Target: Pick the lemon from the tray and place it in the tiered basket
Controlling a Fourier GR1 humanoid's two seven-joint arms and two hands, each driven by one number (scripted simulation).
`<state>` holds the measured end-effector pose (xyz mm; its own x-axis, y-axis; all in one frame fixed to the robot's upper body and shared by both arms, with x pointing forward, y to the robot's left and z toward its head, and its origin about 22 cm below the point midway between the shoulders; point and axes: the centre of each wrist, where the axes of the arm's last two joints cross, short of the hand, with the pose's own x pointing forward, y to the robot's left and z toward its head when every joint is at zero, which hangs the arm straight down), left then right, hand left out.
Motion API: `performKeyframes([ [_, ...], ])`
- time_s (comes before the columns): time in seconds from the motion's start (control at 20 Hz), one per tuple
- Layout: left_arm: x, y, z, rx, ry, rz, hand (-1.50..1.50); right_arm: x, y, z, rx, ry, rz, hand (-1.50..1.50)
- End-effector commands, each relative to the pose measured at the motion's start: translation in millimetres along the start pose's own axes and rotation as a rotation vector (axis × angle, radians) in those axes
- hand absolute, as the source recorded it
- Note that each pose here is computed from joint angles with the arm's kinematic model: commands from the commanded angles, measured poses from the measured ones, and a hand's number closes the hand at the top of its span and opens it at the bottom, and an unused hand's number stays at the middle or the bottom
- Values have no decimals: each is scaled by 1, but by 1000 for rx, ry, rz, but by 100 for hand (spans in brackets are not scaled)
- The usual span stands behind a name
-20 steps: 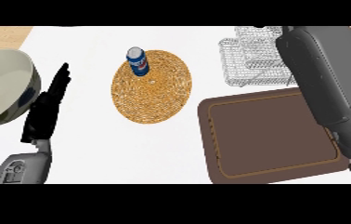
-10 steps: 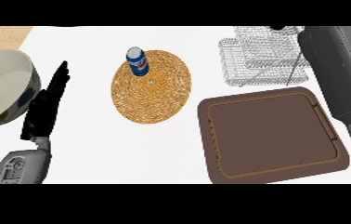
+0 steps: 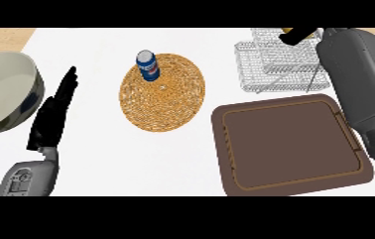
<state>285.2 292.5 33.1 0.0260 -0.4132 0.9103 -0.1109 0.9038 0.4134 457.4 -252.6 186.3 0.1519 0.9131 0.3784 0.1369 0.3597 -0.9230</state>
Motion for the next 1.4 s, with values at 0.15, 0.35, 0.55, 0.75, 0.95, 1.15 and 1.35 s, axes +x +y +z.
performKeyframes([
  [0.15,6,-14,15,-7,-10,22,0,-13,20,-2,-20,25,-164,-150],
  [0.35,11,0,11,-4,6,4,0,-26,17,2,-133,10,-252,-150],
  [0.55,-7,3,-6,25,12,-4,0,-22,-25,0,-216,-10,-332,-150],
  [0.75,-9,0,10,-2,10,22,0,-42,-57,2,-257,44,-351,-150],
  [0.95,-6,3,14,22,32,0,0,-74,-89,15,-232,156,-428,-150],
  [1.15,-5,7,13,27,39,-1,0,-126,-119,37,-193,203,-465,-150],
  [1.35,-8,0,17,24,16,7,0,-193,-111,71,-193,175,-500,-150],
])
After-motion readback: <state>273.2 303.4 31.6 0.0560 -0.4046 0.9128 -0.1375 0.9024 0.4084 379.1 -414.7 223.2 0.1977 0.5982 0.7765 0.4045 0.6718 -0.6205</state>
